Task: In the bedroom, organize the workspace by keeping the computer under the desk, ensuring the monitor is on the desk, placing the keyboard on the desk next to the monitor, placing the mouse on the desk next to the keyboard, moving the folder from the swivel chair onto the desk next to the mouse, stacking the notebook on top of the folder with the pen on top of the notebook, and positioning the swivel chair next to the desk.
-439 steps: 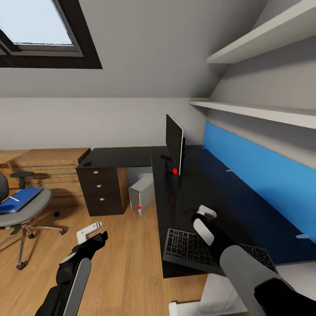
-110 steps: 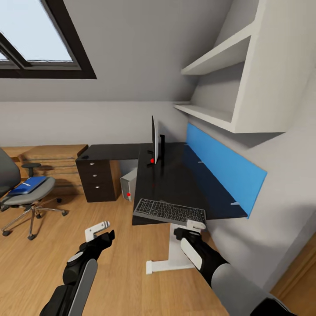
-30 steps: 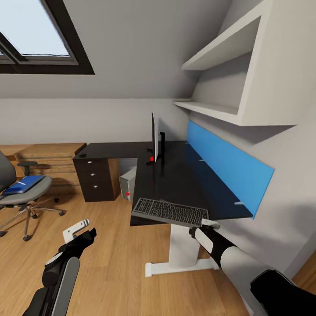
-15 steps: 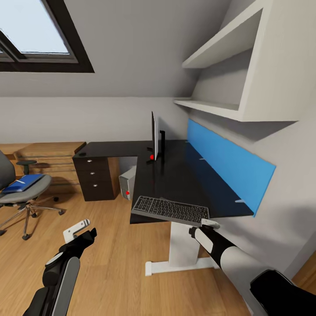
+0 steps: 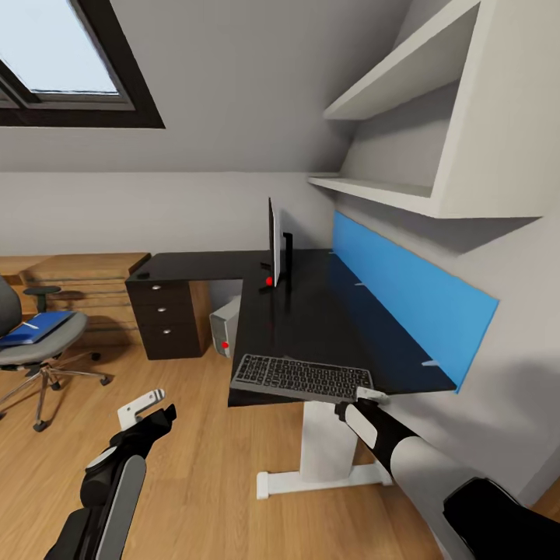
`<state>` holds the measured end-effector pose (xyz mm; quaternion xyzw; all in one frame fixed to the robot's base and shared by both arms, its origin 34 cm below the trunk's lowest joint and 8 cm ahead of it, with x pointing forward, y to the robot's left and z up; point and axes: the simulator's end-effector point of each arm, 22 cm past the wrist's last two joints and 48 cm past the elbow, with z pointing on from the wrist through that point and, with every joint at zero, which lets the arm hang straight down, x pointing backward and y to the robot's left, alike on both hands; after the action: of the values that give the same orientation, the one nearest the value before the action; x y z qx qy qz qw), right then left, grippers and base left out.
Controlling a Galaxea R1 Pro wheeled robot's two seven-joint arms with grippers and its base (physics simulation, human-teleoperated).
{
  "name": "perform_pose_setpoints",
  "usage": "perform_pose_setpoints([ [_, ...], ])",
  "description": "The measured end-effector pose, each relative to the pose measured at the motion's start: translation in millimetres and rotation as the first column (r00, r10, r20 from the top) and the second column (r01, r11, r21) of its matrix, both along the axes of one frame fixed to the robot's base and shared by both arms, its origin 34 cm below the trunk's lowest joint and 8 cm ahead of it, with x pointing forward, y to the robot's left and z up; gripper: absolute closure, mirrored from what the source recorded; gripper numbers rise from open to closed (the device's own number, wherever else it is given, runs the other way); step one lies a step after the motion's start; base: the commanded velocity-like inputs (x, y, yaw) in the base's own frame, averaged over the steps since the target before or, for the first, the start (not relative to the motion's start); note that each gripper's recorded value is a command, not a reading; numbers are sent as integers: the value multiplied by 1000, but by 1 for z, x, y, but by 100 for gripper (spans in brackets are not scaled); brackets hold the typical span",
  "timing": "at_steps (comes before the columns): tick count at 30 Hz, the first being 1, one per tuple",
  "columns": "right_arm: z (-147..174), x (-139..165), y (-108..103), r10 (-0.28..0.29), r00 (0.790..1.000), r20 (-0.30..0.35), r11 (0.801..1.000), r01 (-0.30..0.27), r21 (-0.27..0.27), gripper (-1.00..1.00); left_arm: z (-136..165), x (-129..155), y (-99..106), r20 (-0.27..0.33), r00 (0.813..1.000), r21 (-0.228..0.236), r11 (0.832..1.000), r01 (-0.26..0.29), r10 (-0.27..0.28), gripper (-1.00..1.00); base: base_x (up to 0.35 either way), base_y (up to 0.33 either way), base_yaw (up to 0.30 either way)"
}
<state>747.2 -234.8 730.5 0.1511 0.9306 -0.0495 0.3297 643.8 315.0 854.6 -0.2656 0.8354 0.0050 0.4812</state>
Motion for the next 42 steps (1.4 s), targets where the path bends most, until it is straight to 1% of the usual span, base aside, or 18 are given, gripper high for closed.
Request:
perform_pose_setpoints([
  [14, 0, 0, 3, 4, 1000, 3, 1000, -4, 1, -100, 0, 0, 0, -1, 1000, 3, 1000, 3, -3, -100, 100, 0, 0],
  [19, 3, 3, 3, 0, 1000, 17, 1000, 0, -1, -100, 0, 0, -1, -1, 1000, 3, 1000, 5, -5, -100, 152, 0, 0],
  [38, 4, 4, 2, -4, 1000, 27, 1000, 4, -1, -100, 0, 0, -1, -1, 1000, 4, 1000, 5, -5, -100, 6, 0, 0],
  [42, 4, 4, 2, -4, 1000, 28, 1000, 4, 0, -100, 0, 0, -1, -1, 1000, 4, 1000, 5, -5, -100, 132, 0, 0],
])
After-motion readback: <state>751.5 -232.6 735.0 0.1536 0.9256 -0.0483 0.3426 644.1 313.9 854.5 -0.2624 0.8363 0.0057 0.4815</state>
